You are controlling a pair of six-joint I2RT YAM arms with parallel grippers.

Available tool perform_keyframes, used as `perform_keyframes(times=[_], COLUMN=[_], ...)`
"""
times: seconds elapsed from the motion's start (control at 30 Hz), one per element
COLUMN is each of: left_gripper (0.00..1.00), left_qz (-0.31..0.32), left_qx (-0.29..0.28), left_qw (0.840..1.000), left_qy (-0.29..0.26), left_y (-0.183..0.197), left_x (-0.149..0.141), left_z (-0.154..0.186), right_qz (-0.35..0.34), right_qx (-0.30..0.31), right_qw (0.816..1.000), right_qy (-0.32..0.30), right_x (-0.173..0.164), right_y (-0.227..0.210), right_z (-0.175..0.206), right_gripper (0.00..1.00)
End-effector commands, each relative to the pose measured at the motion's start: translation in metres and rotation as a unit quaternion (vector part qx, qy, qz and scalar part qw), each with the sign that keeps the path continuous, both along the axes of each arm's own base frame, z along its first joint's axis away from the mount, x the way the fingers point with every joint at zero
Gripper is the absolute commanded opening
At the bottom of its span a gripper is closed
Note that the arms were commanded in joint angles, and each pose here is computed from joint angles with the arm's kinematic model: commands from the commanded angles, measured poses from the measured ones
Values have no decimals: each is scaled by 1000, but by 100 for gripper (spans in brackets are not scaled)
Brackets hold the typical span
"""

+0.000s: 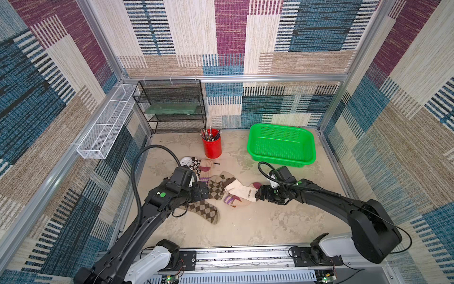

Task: Place the socks together as a pair
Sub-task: Pick up the sock at the center of the board, then place the sock at the center of the board.

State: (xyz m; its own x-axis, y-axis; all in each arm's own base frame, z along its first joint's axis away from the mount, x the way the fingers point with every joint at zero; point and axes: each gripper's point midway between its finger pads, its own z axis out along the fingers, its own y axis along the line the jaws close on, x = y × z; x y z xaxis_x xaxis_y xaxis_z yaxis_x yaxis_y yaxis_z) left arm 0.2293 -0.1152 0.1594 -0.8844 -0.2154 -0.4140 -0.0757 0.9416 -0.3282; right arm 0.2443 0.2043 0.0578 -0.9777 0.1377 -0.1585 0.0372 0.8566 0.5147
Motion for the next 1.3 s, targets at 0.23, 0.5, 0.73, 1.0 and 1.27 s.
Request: perform_keyframes(times=[0.23, 0.5, 0.73, 1.0, 1.27], left_gripper=[99, 99, 99, 99, 96], left_qz=[-25, -31, -49, -82, -170], left_qx=[-21, -50, -64, -123, -183], left_qw=[999, 997, 996, 988, 962], left_qy=[24, 40, 36, 53, 107], left_y=[-18, -28, -37, -65, -137], left_x=[-2, -6, -1, -4, -13], left_z=[-16, -35, -29, -31, -45], right_qz=[-60, -82, -57, -33, -39], right_qx=[-41, -47, -41, 26, 73], right_qw=[997, 995, 997, 996, 981], right_qy=[33, 24, -10, -80, -175], right_x=[17, 39, 51, 59, 68], right_y=[4, 6, 20, 43, 37], right_z=[-20, -15, 33, 138, 244], right_gripper=[55, 18, 0, 0, 0])
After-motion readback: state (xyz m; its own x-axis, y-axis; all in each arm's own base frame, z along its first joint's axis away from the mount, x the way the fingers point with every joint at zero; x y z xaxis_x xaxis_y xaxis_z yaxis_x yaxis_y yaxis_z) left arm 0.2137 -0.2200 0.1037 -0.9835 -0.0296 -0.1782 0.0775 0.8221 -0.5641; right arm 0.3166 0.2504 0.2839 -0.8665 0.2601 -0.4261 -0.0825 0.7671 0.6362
